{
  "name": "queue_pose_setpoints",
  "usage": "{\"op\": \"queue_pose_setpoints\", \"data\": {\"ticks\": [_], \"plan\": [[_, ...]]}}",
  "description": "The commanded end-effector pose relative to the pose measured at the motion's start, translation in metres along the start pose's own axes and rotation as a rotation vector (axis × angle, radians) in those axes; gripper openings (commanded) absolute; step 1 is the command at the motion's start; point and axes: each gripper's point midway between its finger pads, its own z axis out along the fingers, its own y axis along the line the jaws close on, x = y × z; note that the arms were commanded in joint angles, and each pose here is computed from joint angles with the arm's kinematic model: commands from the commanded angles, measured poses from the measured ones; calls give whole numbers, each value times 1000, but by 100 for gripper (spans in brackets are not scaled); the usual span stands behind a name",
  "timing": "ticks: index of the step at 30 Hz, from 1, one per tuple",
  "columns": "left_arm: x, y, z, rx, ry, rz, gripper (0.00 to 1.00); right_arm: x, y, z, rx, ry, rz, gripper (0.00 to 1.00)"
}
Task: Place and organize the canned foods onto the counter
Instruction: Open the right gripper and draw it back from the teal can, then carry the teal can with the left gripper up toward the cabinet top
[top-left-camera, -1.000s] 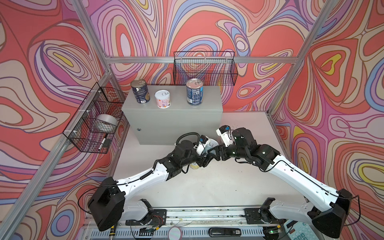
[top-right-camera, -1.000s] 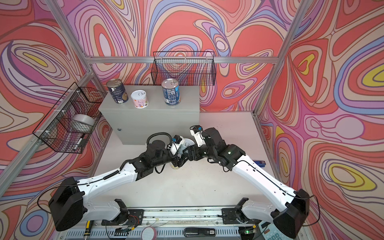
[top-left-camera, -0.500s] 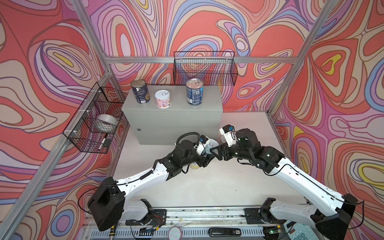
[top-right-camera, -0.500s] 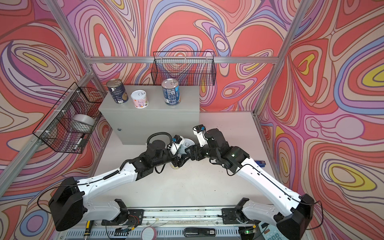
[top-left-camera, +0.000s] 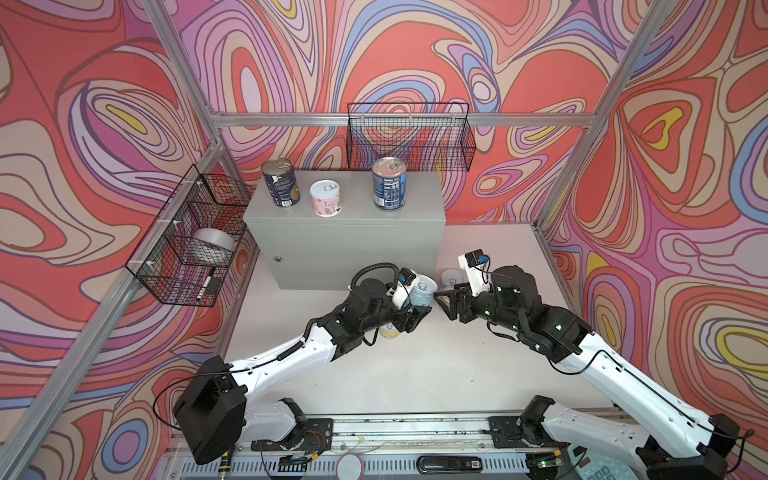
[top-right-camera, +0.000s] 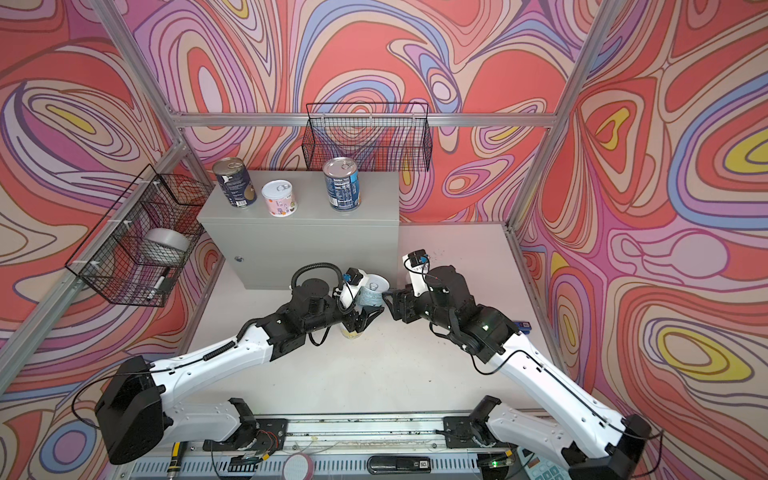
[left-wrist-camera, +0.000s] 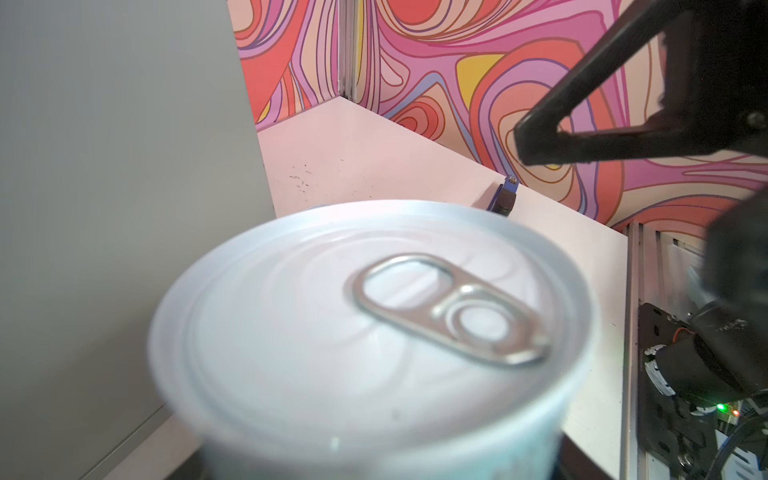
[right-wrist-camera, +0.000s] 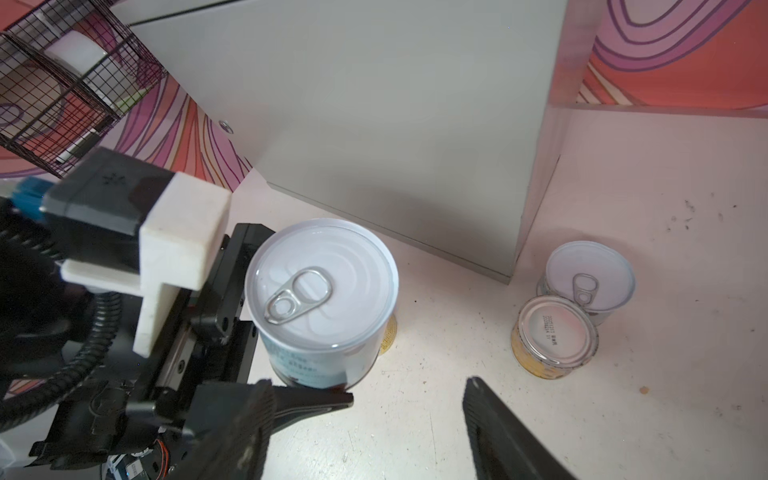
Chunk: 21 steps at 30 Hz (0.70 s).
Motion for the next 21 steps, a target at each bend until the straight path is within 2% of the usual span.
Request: {"op": "queue_pose_setpoints", "data": {"ticks": [1, 7, 16, 21], "plan": [[-63, -7, -18, 9, -172, 33, 50, -8, -4, -3, 25, -53, 0, 74], [-83, -8, -23, 4, -199, 57, 49, -8, -5, -1, 37, -47, -3, 74], [-127, 5, -39, -116, -288, 118, 49, -9, -7, -5, 48, -61, -2, 74], [-140, 12, -41, -166, -262, 152, 50, -9, -9, -8, 54, -68, -2, 73]]}}
